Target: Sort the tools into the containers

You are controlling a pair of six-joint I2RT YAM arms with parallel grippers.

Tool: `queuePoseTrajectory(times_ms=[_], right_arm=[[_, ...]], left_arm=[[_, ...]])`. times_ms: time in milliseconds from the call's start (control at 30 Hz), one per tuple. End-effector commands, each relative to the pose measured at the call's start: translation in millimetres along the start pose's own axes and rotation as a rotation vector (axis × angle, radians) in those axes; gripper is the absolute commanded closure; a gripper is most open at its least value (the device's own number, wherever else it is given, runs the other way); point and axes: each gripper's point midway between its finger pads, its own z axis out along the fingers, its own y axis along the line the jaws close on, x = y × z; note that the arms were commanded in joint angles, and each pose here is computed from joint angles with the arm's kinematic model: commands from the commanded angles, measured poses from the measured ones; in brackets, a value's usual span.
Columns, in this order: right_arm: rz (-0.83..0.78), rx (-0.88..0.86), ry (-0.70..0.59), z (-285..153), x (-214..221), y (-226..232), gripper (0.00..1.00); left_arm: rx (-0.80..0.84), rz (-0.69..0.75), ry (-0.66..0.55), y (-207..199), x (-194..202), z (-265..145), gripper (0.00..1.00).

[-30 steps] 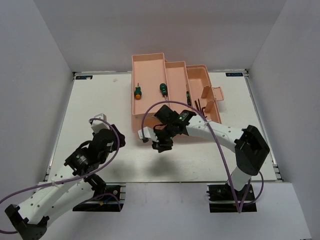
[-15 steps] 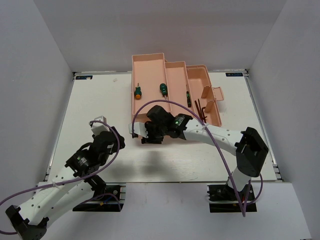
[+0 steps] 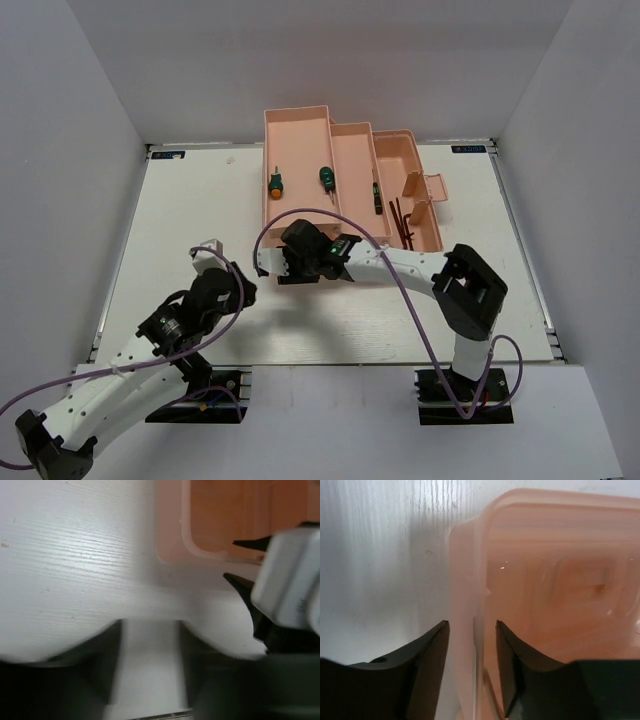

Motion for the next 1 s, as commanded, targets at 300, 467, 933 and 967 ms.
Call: queuePoseTrajectory(times_ms=[300,467,933,967], right_arm=[[0.052,-0.010,-0.140,-40,-51,-28,1.00],[0.128,0.018,-0.237,-86,-85,-50,1.00],[0.254,-0.055,-0.299,-108,-80,-40,1.00],[0.271,-0.065,-0.300,-108,-78,-39,1.00]], left_arm=[[0.317,-0.096,0.086,-29,66,31,0.88],[0.346,-0.121,0.045,-33,65,40,0.60],[0.330,-0.459,-0.288,-18,24,70,0.76],[0.326,-0.485,-0.310,-11,25,70,0.72]])
